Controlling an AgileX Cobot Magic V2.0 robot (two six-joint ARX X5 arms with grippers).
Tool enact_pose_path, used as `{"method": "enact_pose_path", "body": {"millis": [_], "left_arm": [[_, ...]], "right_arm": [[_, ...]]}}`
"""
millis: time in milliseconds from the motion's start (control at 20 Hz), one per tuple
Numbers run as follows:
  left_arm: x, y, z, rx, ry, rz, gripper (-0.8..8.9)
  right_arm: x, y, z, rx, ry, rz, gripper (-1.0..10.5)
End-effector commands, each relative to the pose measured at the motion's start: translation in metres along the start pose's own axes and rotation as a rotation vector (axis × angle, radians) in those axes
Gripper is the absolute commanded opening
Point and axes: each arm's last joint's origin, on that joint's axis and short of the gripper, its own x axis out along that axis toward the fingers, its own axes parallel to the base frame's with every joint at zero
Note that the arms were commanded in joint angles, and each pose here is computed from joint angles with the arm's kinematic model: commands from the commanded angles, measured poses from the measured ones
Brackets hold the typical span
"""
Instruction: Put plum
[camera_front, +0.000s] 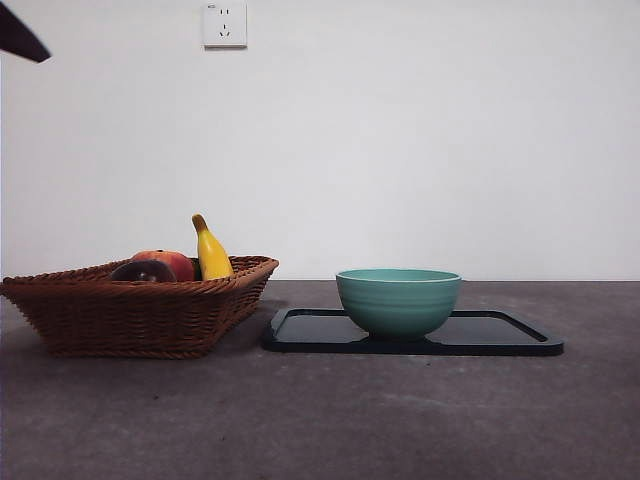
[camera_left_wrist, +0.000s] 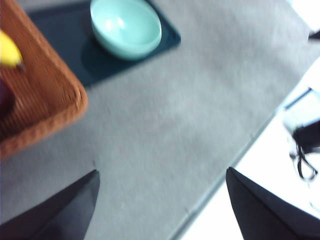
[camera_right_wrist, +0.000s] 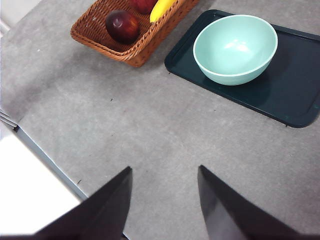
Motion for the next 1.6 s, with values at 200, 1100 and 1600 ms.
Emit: {"method": "enact_pose_path", "body": {"millis": [200,1100,1600], "left_arm": [[-0.002,-0.002,0.003,0.040,-0.003,-0.013,4.03],[-0.002,-0.002,0.003,0.040,-0.004,-0.013,4.03],[-0.002,-0.002,0.004,0.040,-0.005,-0.013,4.03]], "right_arm": [[0.000,0.001,0.002,-0.007,-0.005,0.005,2.1],[0.031,-0.015,0.048,0.240,-0.050,-0.108,3.0],[0.128,-0.069,0.129,0.238,0.124,-0.225,3.1]]}}
